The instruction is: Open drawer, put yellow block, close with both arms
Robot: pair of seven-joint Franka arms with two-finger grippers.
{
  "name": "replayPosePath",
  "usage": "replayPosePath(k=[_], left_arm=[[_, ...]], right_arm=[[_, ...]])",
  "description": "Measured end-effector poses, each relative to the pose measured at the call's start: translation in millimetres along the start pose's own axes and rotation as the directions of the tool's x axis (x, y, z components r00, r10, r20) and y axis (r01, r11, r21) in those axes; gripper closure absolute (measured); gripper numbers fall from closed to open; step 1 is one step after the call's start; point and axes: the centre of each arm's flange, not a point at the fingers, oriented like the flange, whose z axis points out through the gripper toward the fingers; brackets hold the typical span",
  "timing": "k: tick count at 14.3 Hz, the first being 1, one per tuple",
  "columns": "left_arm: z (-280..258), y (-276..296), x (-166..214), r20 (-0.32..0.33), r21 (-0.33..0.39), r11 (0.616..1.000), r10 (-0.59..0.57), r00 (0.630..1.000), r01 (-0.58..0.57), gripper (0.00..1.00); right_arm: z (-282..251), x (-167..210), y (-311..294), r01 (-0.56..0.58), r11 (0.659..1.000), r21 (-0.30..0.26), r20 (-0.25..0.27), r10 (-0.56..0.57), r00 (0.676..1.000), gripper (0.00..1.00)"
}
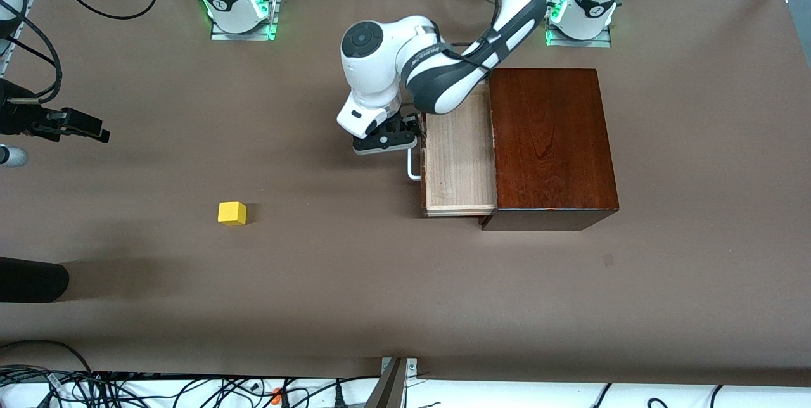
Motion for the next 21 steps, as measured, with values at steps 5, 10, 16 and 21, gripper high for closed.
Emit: replayPosePath(k=[5, 10, 16, 21], left_arm=[[-102.6, -73.5, 51.9, 0.109, -0.018, 0.999, 0.033, 0.993, -0.032, 0.0], [-159.4, -172.2, 119.5, 0.111, -0.038, 0.999, 0.01, 0.994, -0.006, 0.0], [-177.8, -254.6, 165.9, 0.143, -0.063, 0.998, 0.026, 0.989, -0.017, 0.0], [-204.3, -366.3, 192.5, 0.158, -0.072, 0.991, 0.119, 0.98, -0.109, 0.0]], right_arm=[[0.2, 0.0, 0.0, 0.0, 1.0, 0.0, 0.001, 0.0, 1.0, 0.0], [2.9, -2.9, -0.2, 0.0, 1.0, 0.003, 0.028, 0.0, 1.0, 0.0], [26.5, 4.4, -3.5, 0.001, 1.0, 0.018, 0.073, -0.002, 0.997, 0.0], [80.7, 29.0, -36.1, 0.052, 0.999, 0.015, 0.128, -0.054, 0.99, 0.0]])
